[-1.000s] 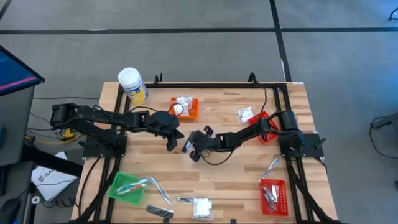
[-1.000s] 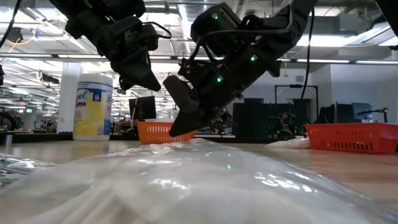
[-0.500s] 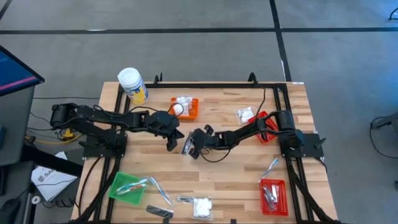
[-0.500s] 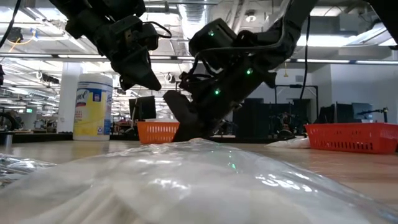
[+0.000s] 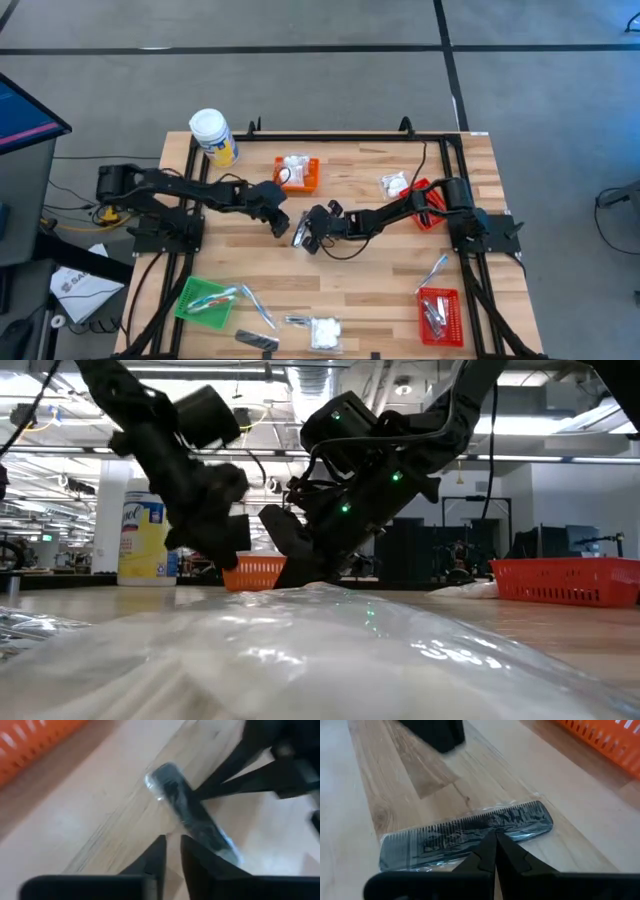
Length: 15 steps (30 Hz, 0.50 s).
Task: Pick & Place Travel size toiletries
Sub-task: Put the black comb into the top red basket
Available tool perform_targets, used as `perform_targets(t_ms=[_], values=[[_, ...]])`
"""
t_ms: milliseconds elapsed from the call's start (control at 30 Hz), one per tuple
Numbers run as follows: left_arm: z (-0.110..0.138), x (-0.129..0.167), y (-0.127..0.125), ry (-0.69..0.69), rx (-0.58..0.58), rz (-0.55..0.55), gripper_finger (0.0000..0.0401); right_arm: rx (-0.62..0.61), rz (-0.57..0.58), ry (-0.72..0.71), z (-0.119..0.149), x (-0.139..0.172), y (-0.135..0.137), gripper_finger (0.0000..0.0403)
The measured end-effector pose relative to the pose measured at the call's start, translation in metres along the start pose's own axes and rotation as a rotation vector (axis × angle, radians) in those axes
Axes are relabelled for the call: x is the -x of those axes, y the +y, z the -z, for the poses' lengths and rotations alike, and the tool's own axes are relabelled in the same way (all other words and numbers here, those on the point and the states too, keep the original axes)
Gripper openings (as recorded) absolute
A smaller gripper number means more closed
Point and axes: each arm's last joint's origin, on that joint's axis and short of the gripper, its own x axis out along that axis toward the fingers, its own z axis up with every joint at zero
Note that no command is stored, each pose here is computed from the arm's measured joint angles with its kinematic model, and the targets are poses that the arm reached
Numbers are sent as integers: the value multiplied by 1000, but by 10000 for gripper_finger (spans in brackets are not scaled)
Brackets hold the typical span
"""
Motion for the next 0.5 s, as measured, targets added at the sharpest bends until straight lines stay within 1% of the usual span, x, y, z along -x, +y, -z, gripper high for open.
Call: perform_targets(t_ms=[67, 167, 233, 367, 500], values=[[1, -8, 0, 11, 3, 13, 75, 1, -6, 5, 1, 1, 2, 0], [-4, -20, -5, -4, 3, 104, 115, 8, -10, 8, 4, 2, 5, 0], [-7, -25, -8, 3, 1, 131, 141, 11, -10, 12, 5, 3, 6, 0], [-7, -28, -8, 16, 3, 125, 186, 9, -10, 21, 5, 3, 6, 0], [-8, -28, -8, 16, 18, 131, 219, 10, -7, 29, 6, 3, 6, 0]])
